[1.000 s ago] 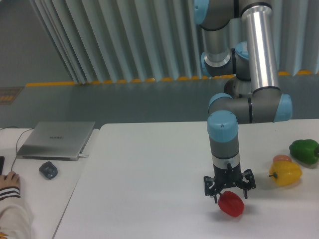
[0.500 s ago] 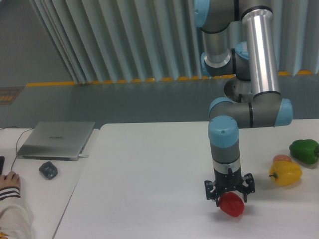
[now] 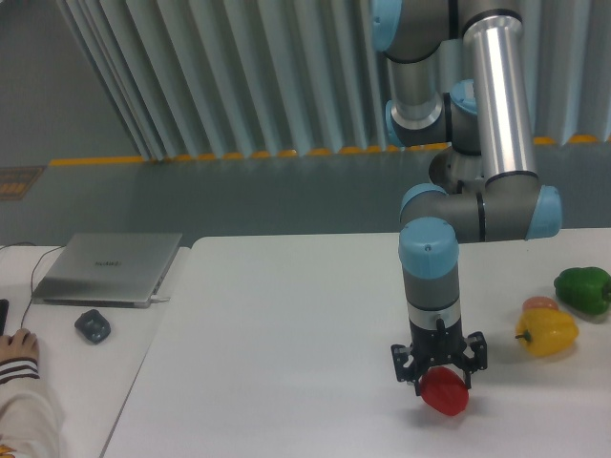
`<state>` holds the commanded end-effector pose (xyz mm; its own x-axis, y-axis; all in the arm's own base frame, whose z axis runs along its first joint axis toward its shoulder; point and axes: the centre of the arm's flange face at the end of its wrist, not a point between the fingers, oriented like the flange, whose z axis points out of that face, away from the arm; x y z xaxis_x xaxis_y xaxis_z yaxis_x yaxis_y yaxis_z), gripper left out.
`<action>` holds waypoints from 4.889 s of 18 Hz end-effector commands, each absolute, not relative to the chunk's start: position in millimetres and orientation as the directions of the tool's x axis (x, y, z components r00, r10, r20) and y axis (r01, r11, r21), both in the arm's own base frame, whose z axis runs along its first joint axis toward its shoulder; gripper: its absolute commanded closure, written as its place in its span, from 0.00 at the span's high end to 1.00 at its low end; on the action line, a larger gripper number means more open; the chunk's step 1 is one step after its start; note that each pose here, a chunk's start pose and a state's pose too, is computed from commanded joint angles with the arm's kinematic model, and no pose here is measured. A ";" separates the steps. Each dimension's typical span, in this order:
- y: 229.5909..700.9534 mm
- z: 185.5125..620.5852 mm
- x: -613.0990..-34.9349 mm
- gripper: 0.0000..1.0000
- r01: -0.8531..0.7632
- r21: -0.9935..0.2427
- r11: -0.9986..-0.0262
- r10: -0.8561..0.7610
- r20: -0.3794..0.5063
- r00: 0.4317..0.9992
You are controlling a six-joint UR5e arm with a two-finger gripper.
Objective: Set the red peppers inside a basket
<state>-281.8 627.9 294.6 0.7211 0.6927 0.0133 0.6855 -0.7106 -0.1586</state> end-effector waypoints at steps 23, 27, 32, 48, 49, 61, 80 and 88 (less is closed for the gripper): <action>523.7 377.9 -401.3 0.41 -0.229 -0.138 -0.964 -0.197 -0.215 0.957; 478.2 386.1 -452.0 0.41 -0.417 -0.071 -0.906 -0.386 -0.263 0.884; 422.1 381.8 -507.5 0.41 -0.543 -0.003 -0.840 -0.522 -0.269 0.809; 316.1 333.3 -608.0 1.00 -0.475 0.019 -0.880 -0.467 -0.229 0.854; 317.1 331.6 -607.5 1.00 -0.462 0.015 -0.887 -0.453 -0.227 0.862; 331.0 338.4 -597.6 1.00 -0.478 0.016 -0.878 -0.468 -0.234 0.852; 445.3 385.3 -496.3 1.00 -0.541 -0.018 -0.841 -0.529 -0.187 0.828; 470.4 385.2 -437.2 1.00 -0.569 -0.093 -0.817 -0.568 -0.039 0.822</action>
<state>-437.2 470.4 385.2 0.8222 -0.5678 -0.0393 -0.5688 -0.8172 -0.0930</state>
